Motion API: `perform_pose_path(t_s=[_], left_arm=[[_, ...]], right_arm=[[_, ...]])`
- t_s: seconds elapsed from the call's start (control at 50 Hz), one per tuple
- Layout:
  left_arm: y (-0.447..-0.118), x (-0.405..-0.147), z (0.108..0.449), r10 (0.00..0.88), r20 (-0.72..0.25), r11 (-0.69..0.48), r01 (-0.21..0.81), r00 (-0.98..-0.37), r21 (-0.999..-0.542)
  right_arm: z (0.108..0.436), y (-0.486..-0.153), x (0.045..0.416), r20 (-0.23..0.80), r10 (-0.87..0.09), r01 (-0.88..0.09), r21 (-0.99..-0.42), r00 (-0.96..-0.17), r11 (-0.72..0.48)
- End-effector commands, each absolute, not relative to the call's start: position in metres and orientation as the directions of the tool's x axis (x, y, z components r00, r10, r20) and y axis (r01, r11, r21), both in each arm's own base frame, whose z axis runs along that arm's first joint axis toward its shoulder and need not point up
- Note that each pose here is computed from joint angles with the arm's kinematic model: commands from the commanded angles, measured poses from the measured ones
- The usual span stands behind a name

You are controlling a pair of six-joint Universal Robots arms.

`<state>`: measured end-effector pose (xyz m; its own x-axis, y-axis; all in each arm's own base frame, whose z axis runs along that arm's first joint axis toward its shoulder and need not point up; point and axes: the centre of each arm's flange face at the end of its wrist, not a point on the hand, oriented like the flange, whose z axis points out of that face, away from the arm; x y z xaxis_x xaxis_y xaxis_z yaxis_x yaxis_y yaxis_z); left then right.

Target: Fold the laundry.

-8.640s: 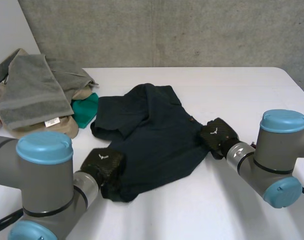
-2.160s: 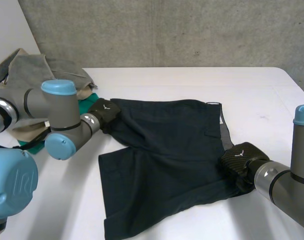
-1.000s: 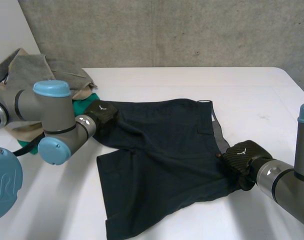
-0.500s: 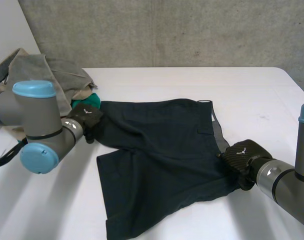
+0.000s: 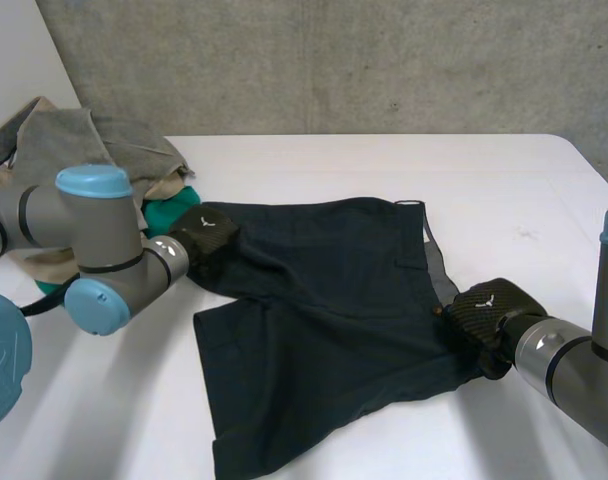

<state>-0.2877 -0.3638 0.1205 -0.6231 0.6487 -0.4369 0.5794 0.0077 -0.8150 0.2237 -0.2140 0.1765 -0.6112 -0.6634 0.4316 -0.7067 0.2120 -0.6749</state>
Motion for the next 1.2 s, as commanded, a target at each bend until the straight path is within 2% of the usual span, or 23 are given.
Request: perform_pose_path(t_s=[0.02, 0.16, 0.42, 0.58, 0.7, 0.78, 0.8, 0.88, 0.94, 1.02, 1.1, 1.2], left_arm=[[-0.353, -0.283, 0.133, 0.615, -0.471, 0.017, 0.608, -0.633, -0.794], [-0.346, -0.262, 0.133, 0.532, -0.55, 0.09, 0.689, -0.644, -0.72], [-0.317, -0.264, 0.135, 0.507, -0.611, 0.138, 0.757, -0.609, -0.639], [-0.316, -0.264, 0.156, 0.47, -0.621, 0.114, 0.74, -0.628, -0.663], [-0.299, -0.261, 0.184, 0.443, -0.577, 0.11, 0.681, -0.686, -0.724], [-0.27, -0.256, 0.195, 0.461, -0.513, 0.13, 0.627, -0.724, -0.768], [-0.255, -0.255, 0.197, 0.48, -0.485, 0.14, 0.61, -0.731, -0.78], [-0.208, -0.254, 0.196, 0.561, -0.411, 0.163, 0.582, -0.719, -0.797], [-0.165, -0.254, 0.187, 0.648, -0.358, 0.179, 0.592, -0.672, -0.785], [-0.12, -0.252, 0.177, 0.722, -0.324, 0.181, 0.618, -0.612, -0.765], [-0.095, -0.247, 0.172, 0.75, -0.321, 0.177, 0.643, -0.578, -0.746], [-0.081, -0.246, 0.169, 0.76, -0.324, 0.174, 0.657, -0.564, -0.734]], right_arm=[[0.177, -0.214, 0.223, 0.429, -0.662, -0.704, -0.677, -0.614, 0.214], [0.178, -0.213, 0.224, 0.433, -0.663, -0.706, -0.677, -0.611, 0.208], [0.178, -0.21, 0.225, 0.433, -0.669, -0.71, -0.675, -0.603, 0.203], [0.178, -0.208, 0.227, 0.428, -0.674, -0.708, -0.676, -0.602, 0.204], [0.181, -0.208, 0.226, 0.432, -0.668, -0.704, -0.683, -0.605, 0.196], [0.182, -0.208, 0.227, 0.426, -0.665, -0.695, -0.691, -0.613, 0.198], [0.183, -0.207, 0.227, 0.422, -0.664, -0.69, -0.695, -0.618, 0.2], [0.183, -0.205, 0.229, 0.41, -0.663, -0.68, -0.703, -0.627, 0.208], [0.184, -0.204, 0.23, 0.391, -0.655, -0.66, -0.718, -0.646, 0.222], [0.186, -0.207, 0.231, 0.364, -0.63, -0.62, -0.746, -0.686, 0.244], [0.187, -0.213, 0.231, 0.343, -0.577, -0.569, -0.777, -0.741, 0.269], [0.191, -0.219, 0.229, 0.323, -0.513, -0.516, -0.805, -0.795, 0.292]])
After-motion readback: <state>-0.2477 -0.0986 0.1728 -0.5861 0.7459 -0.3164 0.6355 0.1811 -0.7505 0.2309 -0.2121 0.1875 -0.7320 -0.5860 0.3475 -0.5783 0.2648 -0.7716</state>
